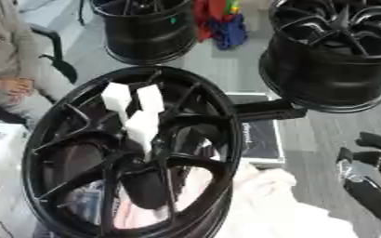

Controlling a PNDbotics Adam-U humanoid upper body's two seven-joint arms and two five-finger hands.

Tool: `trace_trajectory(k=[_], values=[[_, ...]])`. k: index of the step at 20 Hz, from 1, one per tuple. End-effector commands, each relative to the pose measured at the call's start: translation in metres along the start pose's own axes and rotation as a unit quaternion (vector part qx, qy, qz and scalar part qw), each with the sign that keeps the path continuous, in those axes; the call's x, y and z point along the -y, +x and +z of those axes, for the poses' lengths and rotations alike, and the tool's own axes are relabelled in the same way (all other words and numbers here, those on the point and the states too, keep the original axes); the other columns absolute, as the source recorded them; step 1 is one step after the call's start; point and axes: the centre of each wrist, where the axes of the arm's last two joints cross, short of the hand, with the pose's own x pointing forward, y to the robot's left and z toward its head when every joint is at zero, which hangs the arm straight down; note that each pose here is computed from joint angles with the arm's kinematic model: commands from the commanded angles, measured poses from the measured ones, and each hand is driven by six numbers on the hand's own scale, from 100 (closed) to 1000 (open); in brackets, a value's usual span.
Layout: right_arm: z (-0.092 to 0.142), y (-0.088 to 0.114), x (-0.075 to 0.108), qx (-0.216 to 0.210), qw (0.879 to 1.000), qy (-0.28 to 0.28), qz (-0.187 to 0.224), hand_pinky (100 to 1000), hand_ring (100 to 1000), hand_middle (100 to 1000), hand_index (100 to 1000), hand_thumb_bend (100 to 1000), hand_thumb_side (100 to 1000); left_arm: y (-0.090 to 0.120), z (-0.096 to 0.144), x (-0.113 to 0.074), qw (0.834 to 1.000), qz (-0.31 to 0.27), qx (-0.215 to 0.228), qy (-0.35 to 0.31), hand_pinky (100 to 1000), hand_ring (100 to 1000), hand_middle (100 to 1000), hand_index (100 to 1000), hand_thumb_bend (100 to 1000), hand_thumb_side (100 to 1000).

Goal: Pull the pin out of the wheel hub.

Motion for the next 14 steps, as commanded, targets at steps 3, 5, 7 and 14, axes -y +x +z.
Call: trace_trajectory(k=[3, 5, 7, 14], values=[[-0.003, 0.006, 0.002, 0.012, 1.0, -0.003, 0.0, 726, 592, 653, 743, 225, 100, -0.015, 0.002, -0.005, 0.996, 0.032, -0.025, 0.076, 753, 780, 847, 914, 709, 398], [-0.003, 0.005, 0.003, 0.01, 1.0, -0.004, 0.0, 726, 592, 652, 743, 226, 100, -0.009, 0.002, -0.004, 0.991, 0.067, -0.006, 0.117, 711, 725, 791, 862, 645, 362], [-0.003, 0.005, 0.003, 0.01, 1.0, -0.006, -0.001, 726, 592, 652, 743, 227, 100, 0.002, 0.004, -0.001, 0.98, 0.113, 0.026, 0.161, 690, 702, 771, 840, 576, 349], [-0.003, 0.006, 0.001, 0.011, 1.0, -0.007, -0.006, 726, 592, 652, 743, 226, 100, 0.072, 0.022, 0.021, 0.882, 0.323, 0.172, 0.298, 610, 627, 699, 741, 426, 279]])
